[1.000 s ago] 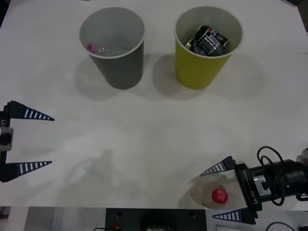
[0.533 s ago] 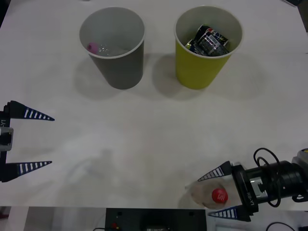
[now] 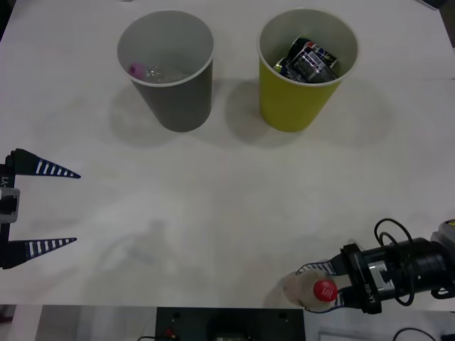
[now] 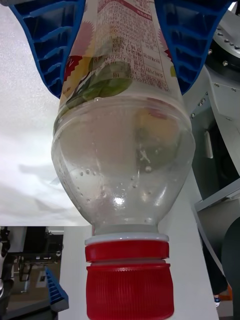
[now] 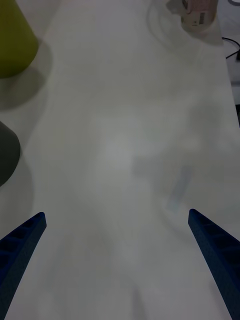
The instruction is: Put the can into the green bin and the plastic bottle into the gray bin
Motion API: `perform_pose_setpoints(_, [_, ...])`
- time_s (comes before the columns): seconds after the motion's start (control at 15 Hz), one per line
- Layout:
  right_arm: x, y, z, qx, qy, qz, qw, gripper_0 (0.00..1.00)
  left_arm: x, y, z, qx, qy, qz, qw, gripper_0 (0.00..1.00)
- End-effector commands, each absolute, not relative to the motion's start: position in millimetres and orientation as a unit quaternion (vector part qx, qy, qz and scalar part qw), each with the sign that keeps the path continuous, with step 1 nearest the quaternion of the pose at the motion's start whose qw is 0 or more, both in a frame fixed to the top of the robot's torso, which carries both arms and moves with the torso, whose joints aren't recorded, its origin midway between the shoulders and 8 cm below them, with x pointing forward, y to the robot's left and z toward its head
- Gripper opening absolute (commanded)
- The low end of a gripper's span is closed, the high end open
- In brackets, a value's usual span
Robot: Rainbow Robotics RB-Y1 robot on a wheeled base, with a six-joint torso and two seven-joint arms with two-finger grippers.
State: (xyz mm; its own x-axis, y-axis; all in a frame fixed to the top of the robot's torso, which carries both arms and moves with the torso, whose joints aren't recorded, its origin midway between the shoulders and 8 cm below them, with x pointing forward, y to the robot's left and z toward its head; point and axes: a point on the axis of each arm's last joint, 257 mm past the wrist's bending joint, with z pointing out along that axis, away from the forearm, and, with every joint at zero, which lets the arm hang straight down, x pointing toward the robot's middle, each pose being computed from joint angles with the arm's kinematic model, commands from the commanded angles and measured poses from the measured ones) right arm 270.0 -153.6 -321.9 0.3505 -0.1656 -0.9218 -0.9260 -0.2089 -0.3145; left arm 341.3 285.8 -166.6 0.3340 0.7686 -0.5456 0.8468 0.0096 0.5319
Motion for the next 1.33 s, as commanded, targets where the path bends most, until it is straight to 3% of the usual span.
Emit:
perform_pose_setpoints(0.07, [272.9,-155.3,-318.4,-0.668,0.411,0.397,0.478,0.0,341.3,285.8,-166.6,0.702,0.575,-0.047,0.417,0.98])
perform_pose_setpoints(0.33, [278.9,-158.0,-305.7,-0.673,0.433,0.389,0.457,0.0,341.3,285.8,-166.6,0.702,0.575,-0.047,0.417,0.98])
perform_pose_setpoints(0.47, [287.3,-161.5,-295.1,-0.687,0.457,0.352,0.442,0.0,341.3,285.8,-166.6,0.702,0.575,-0.047,0.417,0.98])
perform_pose_setpoints(0.87, [302.8,-159.2,-249.2,-0.666,0.586,0.267,0.376,0.0,341.3,285.8,-166.6,0.702,0.575,-0.047,0.417,0.98])
perform_pose_setpoints(1.07, [311.1,-150.0,-231.2,-0.624,0.645,0.247,0.366,0.0,341.3,285.8,-166.6,0.702,0.575,-0.047,0.417,0.98])
perform_pose_setpoints(1.33, [312.4,-143.1,-204.8,-0.582,0.694,0.231,0.355,0.0,341.3,285.8,-166.6,0.702,0.575,-0.047,0.417,0.98])
